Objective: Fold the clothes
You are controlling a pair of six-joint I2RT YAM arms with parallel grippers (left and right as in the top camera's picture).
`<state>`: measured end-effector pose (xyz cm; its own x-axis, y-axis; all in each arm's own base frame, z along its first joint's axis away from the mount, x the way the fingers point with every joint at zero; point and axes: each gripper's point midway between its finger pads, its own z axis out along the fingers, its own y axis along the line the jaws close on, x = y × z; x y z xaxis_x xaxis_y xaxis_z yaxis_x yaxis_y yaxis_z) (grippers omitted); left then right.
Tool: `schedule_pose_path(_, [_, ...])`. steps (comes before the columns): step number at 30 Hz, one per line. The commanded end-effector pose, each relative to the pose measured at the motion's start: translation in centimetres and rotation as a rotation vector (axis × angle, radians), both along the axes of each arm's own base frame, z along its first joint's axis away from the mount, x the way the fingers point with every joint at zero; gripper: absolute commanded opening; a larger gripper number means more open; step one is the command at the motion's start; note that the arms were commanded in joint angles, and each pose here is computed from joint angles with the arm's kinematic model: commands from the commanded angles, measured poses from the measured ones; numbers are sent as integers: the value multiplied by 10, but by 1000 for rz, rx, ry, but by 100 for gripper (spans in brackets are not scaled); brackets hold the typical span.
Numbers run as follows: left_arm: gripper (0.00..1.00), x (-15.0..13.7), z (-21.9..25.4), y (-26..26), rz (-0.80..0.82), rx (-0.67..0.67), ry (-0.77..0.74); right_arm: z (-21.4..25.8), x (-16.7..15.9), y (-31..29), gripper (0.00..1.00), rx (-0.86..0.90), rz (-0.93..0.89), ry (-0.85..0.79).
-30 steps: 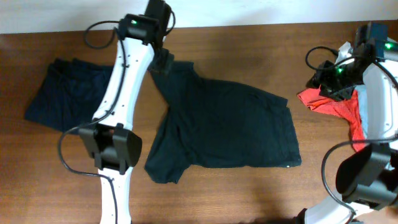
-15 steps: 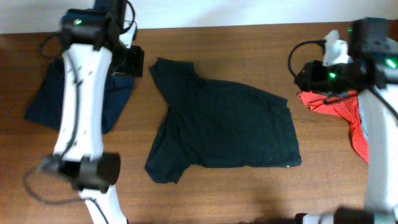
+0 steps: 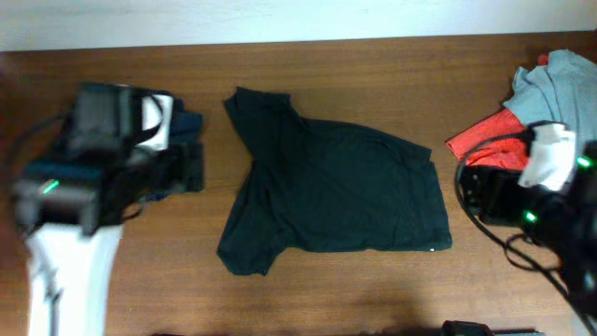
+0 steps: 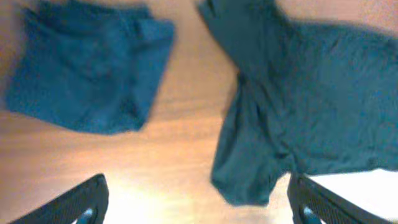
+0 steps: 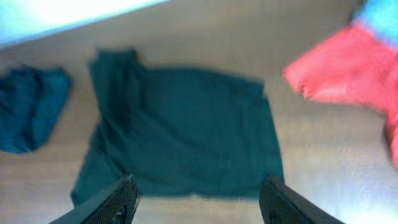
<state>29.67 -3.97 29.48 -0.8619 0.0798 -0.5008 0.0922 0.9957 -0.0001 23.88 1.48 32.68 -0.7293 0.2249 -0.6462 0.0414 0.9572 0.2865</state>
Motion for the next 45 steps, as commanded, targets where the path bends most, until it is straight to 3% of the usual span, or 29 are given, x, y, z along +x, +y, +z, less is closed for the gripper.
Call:
schedule_pose_path(1, [76, 8, -94, -29, -94, -109, 174, -56, 13, 2, 68, 65, -25, 174])
schedule_pose_path(4, [72, 15, -158, -33, -101, -113, 270, -81, 18, 4, 67, 89, -18, 263])
schedule_pose_path(6, [79, 21, -190, -33, -101, -105, 322, -89, 21, 4, 67, 96, -16, 297])
schedule_pose_path(10, [80, 40, -236, -39, -106, -115, 375, -94, 25, 4, 67, 98, -17, 315])
schedule_pose_path(16, [63, 59, -283, -49, -141, -142, 398, -94, 25, 4, 67, 98, -17, 316])
schedule_pose_path(20, [47, 61, -294, -50, -159, -138, 404, -94, 25, 4, 67, 99, -17, 315])
schedule_pose_path(29, [42, 54, -314, -59, -287, -145, 440, -93, 27, 3, 67, 98, -17, 308])
schedule_pose_path(32, [5, 49, -325, -59, -285, -145, 476, -93, 27, 3, 67, 98, -17, 308])
schedule_pose_path(33, [1, 48, -325, -59, -276, -146, 483, -93, 27, 3, 67, 98, -17, 308])
schedule_pose_path(39, [1, 29, -322, -21, -4, -14, 601, -93, 28, 3, 67, 97, -17, 303])
schedule_pose_path(45, [1, 12, -298, 18, 167, 109, 638, -91, 31, 3, 67, 95, -17, 289])
